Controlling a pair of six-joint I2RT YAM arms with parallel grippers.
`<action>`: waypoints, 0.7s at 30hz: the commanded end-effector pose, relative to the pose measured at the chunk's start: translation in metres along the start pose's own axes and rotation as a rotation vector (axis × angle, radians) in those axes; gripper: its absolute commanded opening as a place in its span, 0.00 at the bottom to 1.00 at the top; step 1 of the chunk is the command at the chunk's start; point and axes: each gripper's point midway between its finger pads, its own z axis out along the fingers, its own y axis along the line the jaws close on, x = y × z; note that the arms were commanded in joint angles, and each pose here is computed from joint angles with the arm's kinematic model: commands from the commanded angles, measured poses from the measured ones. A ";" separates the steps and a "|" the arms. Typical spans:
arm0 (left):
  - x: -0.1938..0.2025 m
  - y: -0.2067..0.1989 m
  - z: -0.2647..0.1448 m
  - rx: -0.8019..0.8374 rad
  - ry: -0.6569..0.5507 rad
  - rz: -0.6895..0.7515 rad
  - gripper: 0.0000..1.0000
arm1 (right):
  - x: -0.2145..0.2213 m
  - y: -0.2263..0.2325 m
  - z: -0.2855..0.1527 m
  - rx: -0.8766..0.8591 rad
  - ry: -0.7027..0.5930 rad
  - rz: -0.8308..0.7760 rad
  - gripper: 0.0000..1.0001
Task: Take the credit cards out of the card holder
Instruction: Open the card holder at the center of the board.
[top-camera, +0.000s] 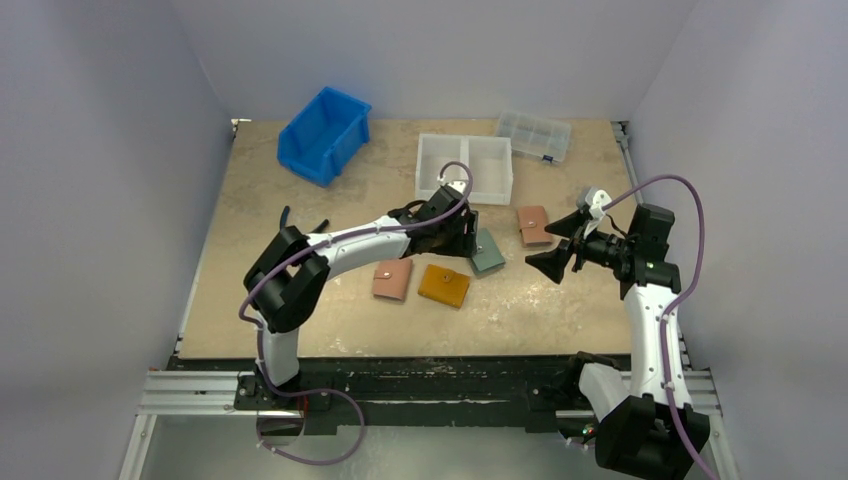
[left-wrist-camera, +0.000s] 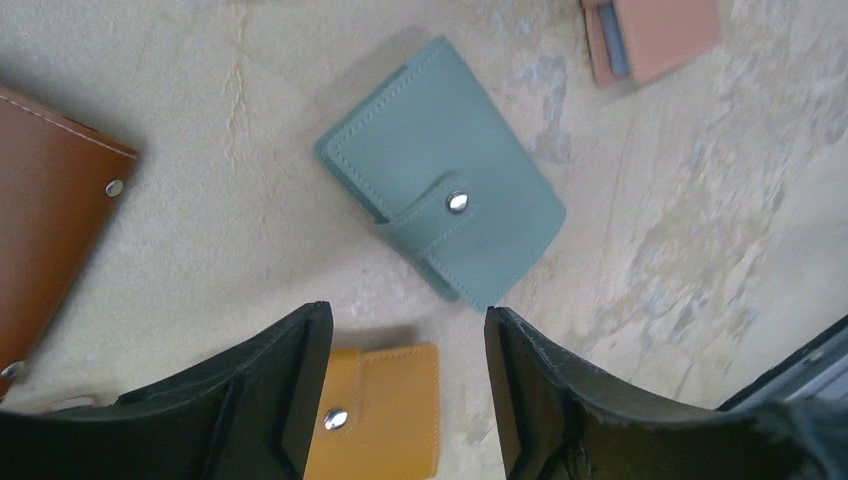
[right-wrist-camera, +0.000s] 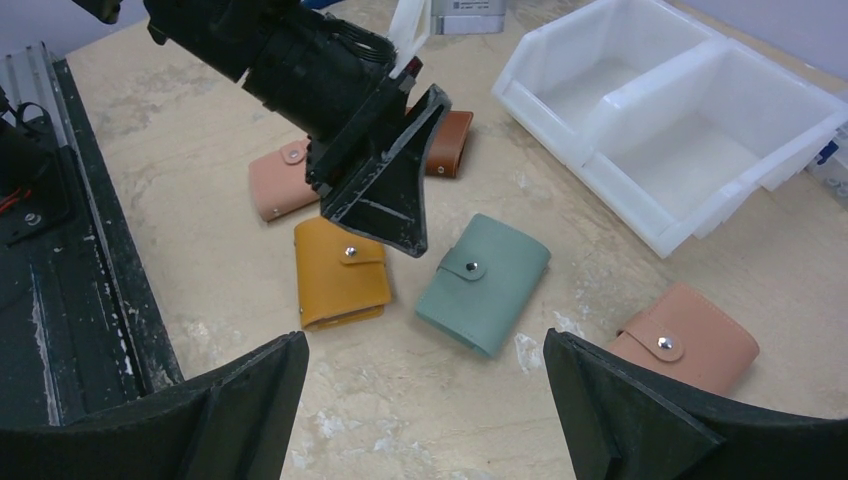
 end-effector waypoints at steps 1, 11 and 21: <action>0.001 0.001 -0.037 0.049 0.020 0.233 0.61 | -0.001 -0.003 -0.001 0.015 0.000 -0.019 0.99; 0.027 0.027 -0.053 -0.172 0.066 0.201 0.57 | 0.001 -0.004 -0.002 0.022 0.007 -0.024 0.99; 0.046 0.043 -0.058 -0.208 0.032 -0.051 0.51 | 0.000 -0.004 -0.002 0.024 0.006 -0.030 0.99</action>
